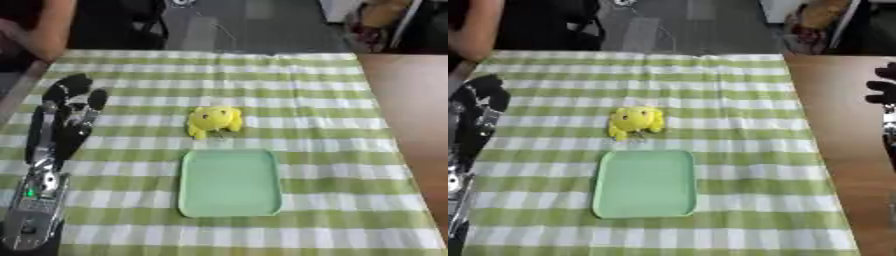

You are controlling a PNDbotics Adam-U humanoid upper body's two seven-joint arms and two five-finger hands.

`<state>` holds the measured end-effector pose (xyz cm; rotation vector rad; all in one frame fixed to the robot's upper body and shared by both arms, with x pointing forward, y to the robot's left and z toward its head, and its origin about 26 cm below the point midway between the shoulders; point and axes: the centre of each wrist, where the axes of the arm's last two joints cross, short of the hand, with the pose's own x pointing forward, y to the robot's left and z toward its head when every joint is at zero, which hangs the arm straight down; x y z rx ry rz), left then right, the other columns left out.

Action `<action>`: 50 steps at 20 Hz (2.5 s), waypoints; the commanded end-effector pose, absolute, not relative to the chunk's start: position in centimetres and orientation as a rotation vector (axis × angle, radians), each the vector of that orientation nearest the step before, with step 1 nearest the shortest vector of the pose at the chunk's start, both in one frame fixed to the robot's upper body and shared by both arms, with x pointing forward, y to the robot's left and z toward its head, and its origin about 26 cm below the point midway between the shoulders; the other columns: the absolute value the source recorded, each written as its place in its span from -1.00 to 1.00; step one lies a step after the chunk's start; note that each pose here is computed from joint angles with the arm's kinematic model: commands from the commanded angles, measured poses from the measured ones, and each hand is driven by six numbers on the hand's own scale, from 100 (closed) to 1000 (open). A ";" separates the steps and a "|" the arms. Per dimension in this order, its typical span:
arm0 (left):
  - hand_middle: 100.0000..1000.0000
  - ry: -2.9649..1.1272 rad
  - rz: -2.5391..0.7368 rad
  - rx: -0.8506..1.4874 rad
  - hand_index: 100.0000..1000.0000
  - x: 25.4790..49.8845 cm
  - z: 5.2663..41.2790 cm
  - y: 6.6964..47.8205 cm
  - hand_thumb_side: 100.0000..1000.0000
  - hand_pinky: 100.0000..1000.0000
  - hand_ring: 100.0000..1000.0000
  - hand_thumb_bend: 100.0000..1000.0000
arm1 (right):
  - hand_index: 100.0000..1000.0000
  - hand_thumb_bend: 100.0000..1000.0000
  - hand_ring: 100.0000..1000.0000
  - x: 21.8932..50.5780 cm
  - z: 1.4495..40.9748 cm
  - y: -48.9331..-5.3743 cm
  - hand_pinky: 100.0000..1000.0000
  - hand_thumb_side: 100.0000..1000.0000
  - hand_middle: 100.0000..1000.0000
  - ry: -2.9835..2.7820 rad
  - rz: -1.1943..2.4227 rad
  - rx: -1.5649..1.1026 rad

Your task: Pick up objects on the table and place them in the box.

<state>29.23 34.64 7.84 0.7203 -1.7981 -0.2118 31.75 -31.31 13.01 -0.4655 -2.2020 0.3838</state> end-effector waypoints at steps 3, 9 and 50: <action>0.63 -1.640 -0.520 0.824 0.54 29.2 9.6 36.5 0.50 0.22 0.47 0.39 | 0.76 -1.00 0.44 31.6 14.1 -31.6 0.31 0.53 0.51 -2.229 0.417 -0.489; 0.59 -1.488 -0.873 0.786 0.58 29.7 11.4 39.3 0.44 0.21 0.43 0.39 | 0.76 -1.00 0.44 31.6 14.0 -31.6 0.31 0.53 0.51 -2.221 0.437 -0.484; 0.48 -1.336 -1.424 0.789 0.62 35.2 19.9 37.1 -0.11 0.29 0.39 0.35 | 0.76 -1.00 0.44 31.6 13.8 -31.6 0.31 0.52 0.51 -2.209 0.461 -0.473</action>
